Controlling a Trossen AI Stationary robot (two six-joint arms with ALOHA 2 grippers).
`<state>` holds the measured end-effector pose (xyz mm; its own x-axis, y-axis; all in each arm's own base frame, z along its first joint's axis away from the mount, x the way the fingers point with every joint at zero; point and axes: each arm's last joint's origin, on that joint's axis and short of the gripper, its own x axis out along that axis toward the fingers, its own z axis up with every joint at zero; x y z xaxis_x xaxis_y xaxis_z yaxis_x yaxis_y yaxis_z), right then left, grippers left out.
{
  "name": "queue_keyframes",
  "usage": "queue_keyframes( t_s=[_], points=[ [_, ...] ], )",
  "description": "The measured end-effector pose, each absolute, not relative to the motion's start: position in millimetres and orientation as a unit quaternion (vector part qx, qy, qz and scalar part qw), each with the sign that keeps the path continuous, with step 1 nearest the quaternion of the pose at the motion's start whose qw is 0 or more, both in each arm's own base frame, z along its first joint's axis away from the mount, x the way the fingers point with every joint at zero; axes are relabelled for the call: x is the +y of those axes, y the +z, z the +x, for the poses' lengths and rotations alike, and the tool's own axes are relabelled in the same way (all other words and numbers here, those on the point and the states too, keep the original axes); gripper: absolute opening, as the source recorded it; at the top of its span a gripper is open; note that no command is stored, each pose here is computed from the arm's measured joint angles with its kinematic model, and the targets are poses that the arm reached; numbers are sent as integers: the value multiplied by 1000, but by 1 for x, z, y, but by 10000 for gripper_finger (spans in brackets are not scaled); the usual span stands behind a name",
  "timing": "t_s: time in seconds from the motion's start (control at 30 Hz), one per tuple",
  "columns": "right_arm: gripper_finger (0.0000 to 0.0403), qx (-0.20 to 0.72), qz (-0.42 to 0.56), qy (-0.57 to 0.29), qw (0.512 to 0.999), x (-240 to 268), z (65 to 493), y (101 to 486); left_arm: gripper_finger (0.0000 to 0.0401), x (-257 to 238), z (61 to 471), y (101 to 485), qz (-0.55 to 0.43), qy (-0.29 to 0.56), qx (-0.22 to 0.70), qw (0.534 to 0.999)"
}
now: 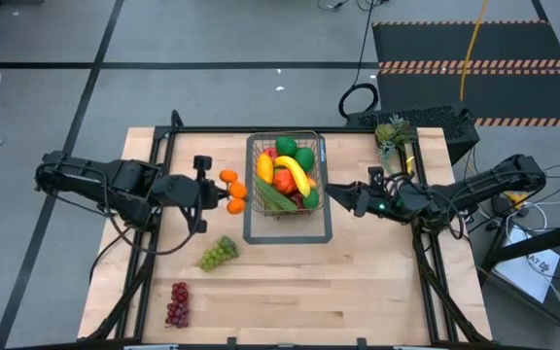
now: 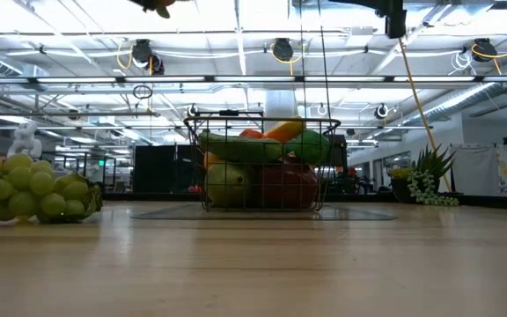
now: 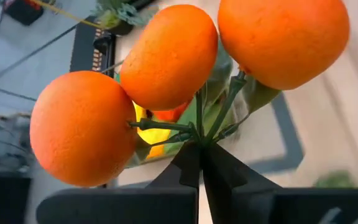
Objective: Build produce basket
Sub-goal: Put the orange tangerine into the gold wire basket
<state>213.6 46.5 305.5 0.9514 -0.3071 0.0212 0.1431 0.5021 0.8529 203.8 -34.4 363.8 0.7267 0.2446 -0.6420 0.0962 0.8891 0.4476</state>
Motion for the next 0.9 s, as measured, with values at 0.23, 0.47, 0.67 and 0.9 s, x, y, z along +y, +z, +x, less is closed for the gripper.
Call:
queue_keyframes(
  t_s=[0.23,0.47,0.67,0.9],
  points=[
    [253,-77,465,-135,872,47,214,304,4,-36,210,371,92,91,312,941],
    [253,-73,446,-136,882,47,214,304,6,-37,215,379,-112,144,243,953],
    [253,-68,397,-141,904,45,213,305,8,-35,222,391,-235,170,153,945],
    [253,-60,318,-124,938,42,208,311,5,-22,227,399,-452,212,57,865]
  ],
)
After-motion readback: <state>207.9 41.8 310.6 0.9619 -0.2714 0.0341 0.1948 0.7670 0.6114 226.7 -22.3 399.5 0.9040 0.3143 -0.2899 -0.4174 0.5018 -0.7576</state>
